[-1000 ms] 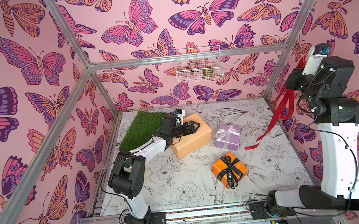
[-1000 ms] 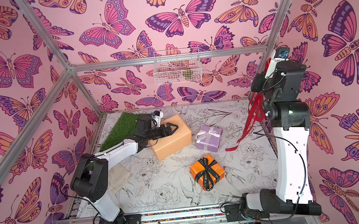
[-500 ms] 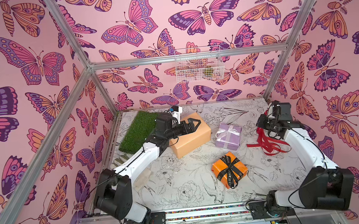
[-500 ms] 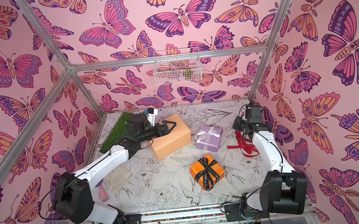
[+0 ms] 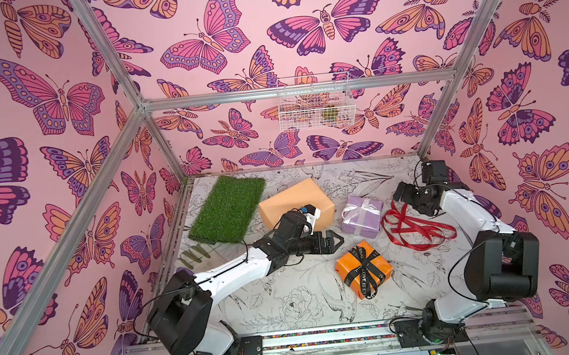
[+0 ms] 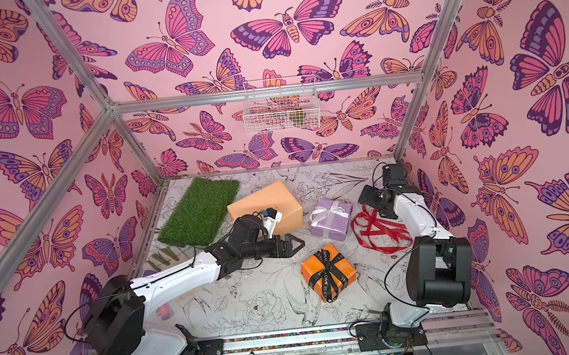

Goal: Untie the ribbon bows on the gift boxes
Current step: Place the ribbon at the center of the board, then move the gift box to the center of the board.

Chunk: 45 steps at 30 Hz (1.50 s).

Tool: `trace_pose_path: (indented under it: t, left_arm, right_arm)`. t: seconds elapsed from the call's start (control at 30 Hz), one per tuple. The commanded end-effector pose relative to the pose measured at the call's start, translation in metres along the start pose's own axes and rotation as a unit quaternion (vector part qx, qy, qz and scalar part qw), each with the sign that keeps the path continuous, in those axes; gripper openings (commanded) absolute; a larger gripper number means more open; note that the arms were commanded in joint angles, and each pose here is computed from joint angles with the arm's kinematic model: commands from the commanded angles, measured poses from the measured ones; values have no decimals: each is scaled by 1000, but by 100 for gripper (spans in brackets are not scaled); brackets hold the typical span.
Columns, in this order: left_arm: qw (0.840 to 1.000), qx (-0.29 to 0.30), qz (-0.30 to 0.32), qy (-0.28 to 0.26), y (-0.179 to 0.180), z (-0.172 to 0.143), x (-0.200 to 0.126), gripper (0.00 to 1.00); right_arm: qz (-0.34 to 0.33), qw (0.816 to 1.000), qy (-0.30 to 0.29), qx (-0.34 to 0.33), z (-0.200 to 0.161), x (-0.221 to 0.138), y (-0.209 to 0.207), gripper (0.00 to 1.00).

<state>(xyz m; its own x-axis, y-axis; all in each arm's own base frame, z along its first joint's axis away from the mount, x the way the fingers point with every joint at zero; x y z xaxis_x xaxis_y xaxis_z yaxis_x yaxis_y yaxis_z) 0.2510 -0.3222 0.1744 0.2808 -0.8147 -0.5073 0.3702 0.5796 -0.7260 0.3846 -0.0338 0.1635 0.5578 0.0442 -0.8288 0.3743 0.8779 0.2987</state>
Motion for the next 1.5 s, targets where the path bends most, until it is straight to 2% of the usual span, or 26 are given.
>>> trace_pose_path:
  t: [0.0,0.1,0.2,0.3,0.43,0.77,0.9,1.13,1.27,1.47]
  left_arm:
    - [999,-6,27,-17,19,0,9,100]
    - [999,-10,28,-42,32,13,18,100]
    - [997,-28,28,-71,55,33,24,100]
    - [994,-38,14,-98,74,58,27,100]
    - [993,-12,18,-120,87,90,32,100]
    - [990,0,21,-140,120,148,49,100]
    - [990,0,32,-140,124,149,40,100]
    - [993,17,31,-113,113,122,14,100]
    - [995,30,27,-96,108,111,8,100]
    - [995,57,31,-75,104,114,9,89]
  right_arm:
    - [58,998,11,8,-9,-11,14,99]
    - [122,992,11,14,-19,-9,27,99]
    - [165,986,16,13,-26,-6,38,92]
    - [172,985,25,-7,-35,-1,47,90]
    - [175,983,47,-22,-47,13,56,89]
    - [192,976,86,-52,-76,41,83,84]
    - [202,971,103,-73,-89,47,100,81]
    - [232,955,133,-131,-120,48,149,78]
    - [246,948,139,-147,-126,41,167,77]
    - [231,952,107,-168,-114,5,162,83]
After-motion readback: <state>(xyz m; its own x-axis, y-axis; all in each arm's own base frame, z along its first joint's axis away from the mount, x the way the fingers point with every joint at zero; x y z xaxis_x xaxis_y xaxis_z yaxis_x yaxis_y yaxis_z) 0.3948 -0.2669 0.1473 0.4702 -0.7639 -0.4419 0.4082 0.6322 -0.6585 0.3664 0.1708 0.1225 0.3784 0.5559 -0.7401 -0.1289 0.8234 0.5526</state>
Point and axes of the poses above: each gripper's point midway between its finger pads, its own x axis out along the fingers, its own y axis along the line the jaws close on, z = x × y, the point moved 3 cm from there along -x, back along the fingers, and after that the axes turned 3 degrees about -x, right-handed, at the moved point
